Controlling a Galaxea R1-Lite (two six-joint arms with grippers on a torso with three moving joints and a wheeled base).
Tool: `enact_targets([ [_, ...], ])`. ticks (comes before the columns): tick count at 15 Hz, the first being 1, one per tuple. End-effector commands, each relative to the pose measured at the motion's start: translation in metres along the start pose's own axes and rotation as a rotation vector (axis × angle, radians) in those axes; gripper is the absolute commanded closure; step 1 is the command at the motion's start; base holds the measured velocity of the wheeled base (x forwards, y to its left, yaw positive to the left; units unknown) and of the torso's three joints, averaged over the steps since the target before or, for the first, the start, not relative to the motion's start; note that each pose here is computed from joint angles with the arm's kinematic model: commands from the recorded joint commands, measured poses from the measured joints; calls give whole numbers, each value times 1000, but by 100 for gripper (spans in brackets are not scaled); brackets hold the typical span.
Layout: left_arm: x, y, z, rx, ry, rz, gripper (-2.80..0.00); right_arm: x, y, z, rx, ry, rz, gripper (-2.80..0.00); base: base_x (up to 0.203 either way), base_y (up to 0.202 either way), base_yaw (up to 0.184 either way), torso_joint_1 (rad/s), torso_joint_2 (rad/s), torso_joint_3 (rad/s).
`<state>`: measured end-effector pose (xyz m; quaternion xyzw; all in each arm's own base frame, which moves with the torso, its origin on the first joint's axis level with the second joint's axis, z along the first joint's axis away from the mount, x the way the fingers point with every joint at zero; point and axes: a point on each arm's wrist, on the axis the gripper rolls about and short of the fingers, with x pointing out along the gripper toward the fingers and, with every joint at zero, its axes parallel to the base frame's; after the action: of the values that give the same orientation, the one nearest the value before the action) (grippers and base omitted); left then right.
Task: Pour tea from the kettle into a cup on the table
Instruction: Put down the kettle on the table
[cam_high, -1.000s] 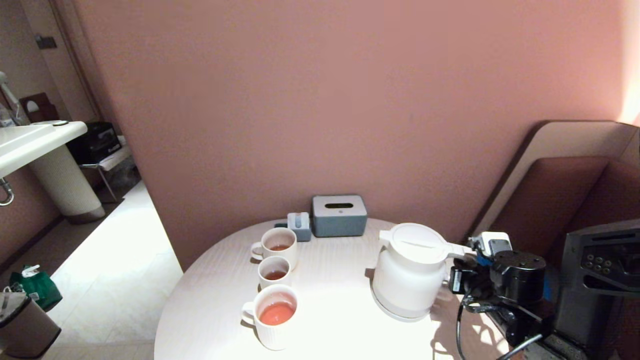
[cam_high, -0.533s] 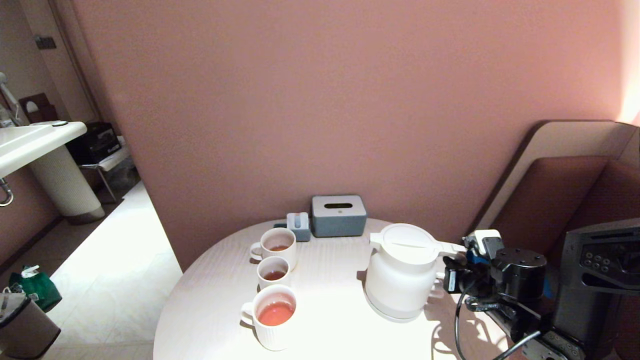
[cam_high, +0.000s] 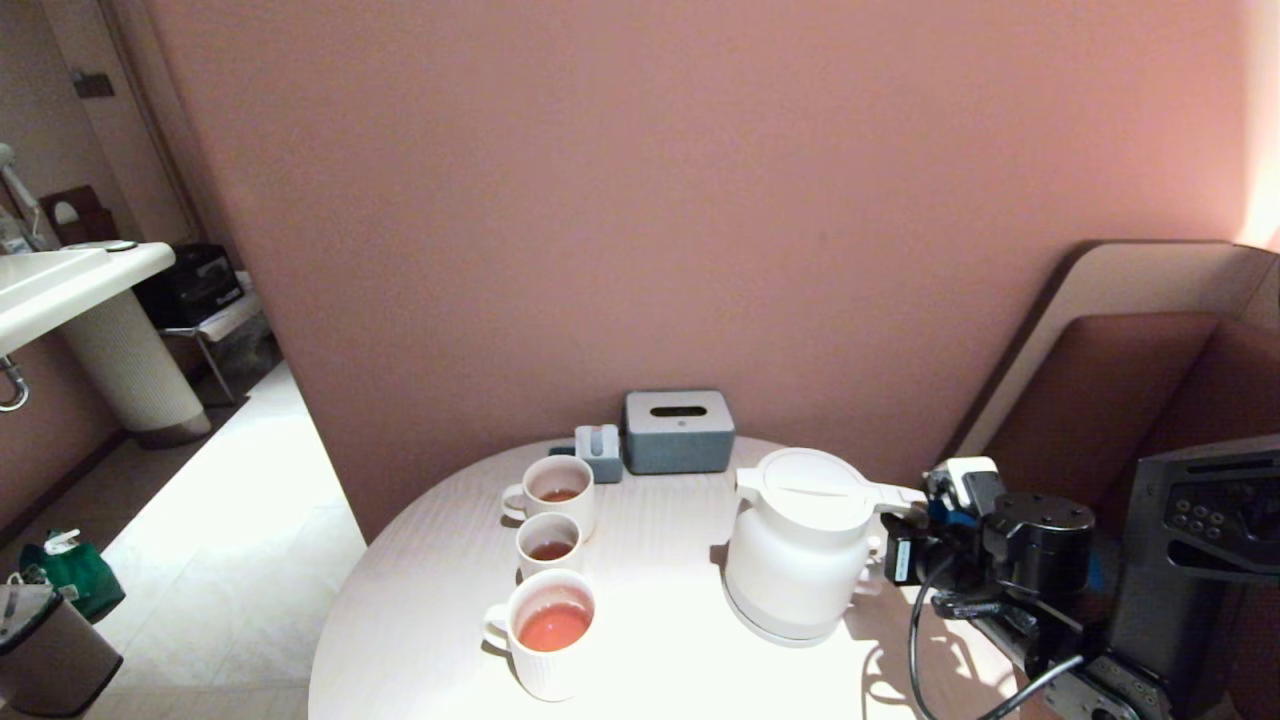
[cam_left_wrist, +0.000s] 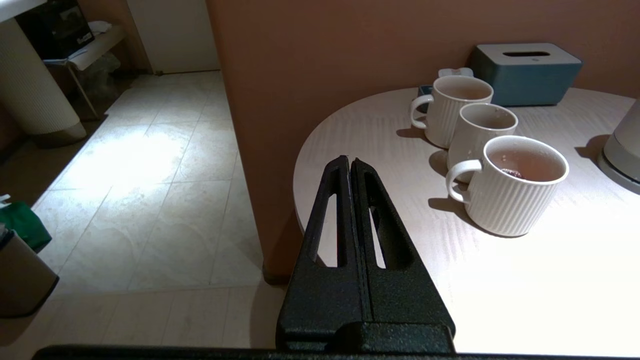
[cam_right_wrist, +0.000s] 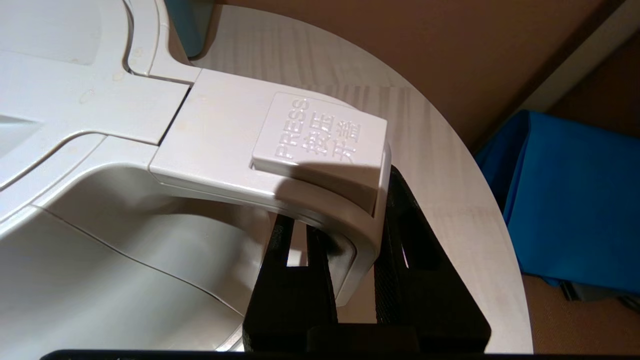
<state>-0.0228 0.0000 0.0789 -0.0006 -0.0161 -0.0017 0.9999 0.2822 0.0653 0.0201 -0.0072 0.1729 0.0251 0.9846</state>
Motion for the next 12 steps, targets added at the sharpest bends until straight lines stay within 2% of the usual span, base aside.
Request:
enact_targets([
  [1, 0, 0, 0, 0, 0, 0, 0, 0, -1, 5, 4, -51, -14, 0, 0, 0, 0, 0, 0, 0],
  [3, 0, 0, 0, 0, 0, 0, 0, -1, -2, 8, -12, -61, -56, 0, 0, 0, 0, 0, 0, 0],
  [12, 0, 0, 0, 0, 0, 0, 0, -3, -2, 10, -16, -70, -58, 0, 0, 0, 0, 0, 0, 0],
])
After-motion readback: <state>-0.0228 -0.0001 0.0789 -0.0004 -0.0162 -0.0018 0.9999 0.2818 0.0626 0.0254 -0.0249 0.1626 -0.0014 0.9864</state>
